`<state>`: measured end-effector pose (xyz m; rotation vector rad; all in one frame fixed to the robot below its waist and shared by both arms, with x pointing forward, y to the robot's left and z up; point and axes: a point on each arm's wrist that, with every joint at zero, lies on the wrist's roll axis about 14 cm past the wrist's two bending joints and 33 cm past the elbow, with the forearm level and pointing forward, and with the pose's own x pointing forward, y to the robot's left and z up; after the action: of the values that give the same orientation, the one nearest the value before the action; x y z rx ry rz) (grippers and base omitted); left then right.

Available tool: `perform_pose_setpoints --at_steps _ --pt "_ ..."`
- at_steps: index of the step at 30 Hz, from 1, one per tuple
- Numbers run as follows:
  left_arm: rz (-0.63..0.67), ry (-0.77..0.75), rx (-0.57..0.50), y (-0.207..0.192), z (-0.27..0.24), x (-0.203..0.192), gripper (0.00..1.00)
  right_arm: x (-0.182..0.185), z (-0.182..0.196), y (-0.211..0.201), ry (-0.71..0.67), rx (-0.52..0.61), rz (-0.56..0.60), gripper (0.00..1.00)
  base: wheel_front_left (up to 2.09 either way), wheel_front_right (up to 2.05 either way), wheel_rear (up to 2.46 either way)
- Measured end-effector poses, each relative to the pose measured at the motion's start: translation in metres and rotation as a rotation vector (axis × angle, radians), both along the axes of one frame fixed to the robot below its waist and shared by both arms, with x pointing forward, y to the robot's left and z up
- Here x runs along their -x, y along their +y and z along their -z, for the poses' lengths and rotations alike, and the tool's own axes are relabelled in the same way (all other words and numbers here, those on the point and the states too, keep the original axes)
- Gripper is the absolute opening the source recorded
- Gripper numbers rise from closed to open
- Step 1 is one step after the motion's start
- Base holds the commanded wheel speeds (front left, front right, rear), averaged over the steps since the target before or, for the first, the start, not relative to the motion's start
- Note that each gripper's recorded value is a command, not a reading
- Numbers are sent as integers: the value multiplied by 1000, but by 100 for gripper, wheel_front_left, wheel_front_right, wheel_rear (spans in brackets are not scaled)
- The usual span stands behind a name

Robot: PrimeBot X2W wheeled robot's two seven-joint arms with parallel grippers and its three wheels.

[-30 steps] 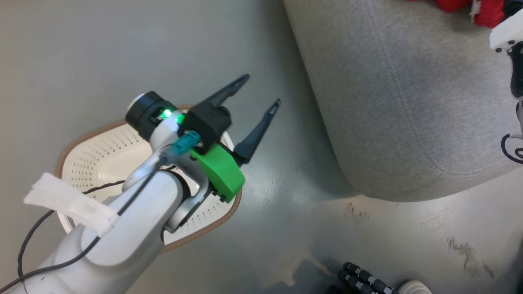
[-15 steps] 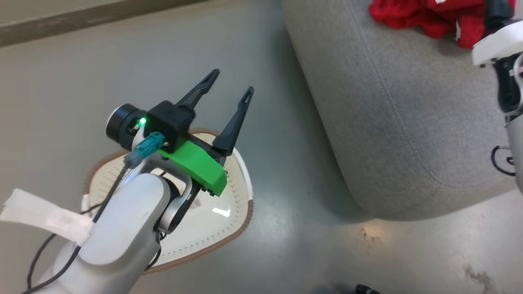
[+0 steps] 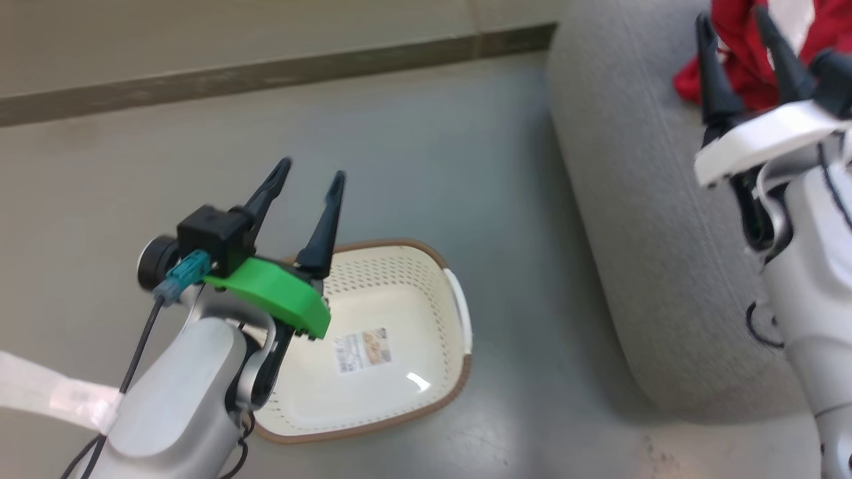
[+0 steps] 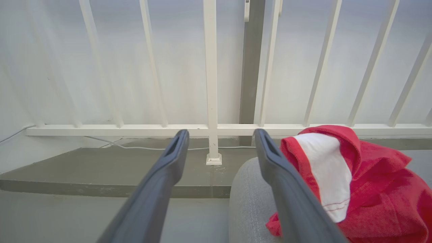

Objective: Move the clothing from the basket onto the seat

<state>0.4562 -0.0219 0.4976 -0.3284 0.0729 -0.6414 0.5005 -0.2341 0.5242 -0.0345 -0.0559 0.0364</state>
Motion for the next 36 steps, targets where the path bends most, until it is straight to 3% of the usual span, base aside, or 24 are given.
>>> perform_pose_setpoints --at_steps 21,36 --pt "-418 24 -64 142 -4 57 100 68 16 115 36 -175 -185 100 0 0 0" --pt "-541 14 -38 181 -8 90 100 106 15 120 22 -201 -167 100 0 0 0"
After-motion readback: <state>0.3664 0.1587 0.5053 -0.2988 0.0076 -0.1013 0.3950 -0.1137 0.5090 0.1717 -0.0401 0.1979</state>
